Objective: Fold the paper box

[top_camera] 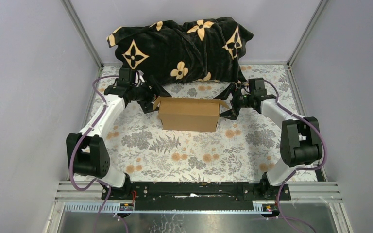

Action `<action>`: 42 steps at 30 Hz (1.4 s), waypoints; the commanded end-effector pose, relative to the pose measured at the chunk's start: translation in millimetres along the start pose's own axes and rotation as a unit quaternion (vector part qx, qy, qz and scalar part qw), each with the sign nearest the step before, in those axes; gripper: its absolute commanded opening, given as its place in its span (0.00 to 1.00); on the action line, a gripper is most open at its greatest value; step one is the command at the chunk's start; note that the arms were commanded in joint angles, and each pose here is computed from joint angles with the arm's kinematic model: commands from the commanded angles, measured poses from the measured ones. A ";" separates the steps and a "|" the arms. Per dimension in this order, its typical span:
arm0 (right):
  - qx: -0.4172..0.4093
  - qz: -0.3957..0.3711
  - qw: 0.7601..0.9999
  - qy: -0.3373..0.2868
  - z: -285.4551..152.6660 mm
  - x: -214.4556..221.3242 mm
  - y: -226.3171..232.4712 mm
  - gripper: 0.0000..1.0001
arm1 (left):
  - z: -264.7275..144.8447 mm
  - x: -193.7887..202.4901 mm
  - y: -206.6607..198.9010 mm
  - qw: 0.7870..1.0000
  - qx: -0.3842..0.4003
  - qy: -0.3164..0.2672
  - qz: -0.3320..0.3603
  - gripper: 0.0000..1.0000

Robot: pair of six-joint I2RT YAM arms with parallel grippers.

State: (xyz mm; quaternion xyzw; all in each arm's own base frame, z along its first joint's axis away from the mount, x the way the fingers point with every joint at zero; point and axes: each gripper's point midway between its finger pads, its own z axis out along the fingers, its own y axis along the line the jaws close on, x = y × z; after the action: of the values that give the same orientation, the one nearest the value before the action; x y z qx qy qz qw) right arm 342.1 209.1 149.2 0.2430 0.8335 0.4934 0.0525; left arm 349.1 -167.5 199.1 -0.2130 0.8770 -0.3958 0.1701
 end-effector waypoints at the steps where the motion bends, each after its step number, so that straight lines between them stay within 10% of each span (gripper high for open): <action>1: -0.029 -0.016 0.999 0.011 -1.1 -5.2 17.4 1.00 | 5.8 -3.2 -8.3 0.999 0.035 0.010 0.005 0.99; 42: -0.046 0.020 0.999 -0.013 -7.2 -66.2 -6.2 1.00 | 4.4 -64.0 51.2 0.995 0.025 -0.054 -0.078 0.99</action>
State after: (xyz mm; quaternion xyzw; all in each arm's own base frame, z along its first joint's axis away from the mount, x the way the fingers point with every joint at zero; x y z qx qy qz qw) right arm 390.0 165.8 118.1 0.2961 0.8118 0.5006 0.0522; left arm 386.4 -107.7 166.1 -0.3027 0.8423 -0.4094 0.1771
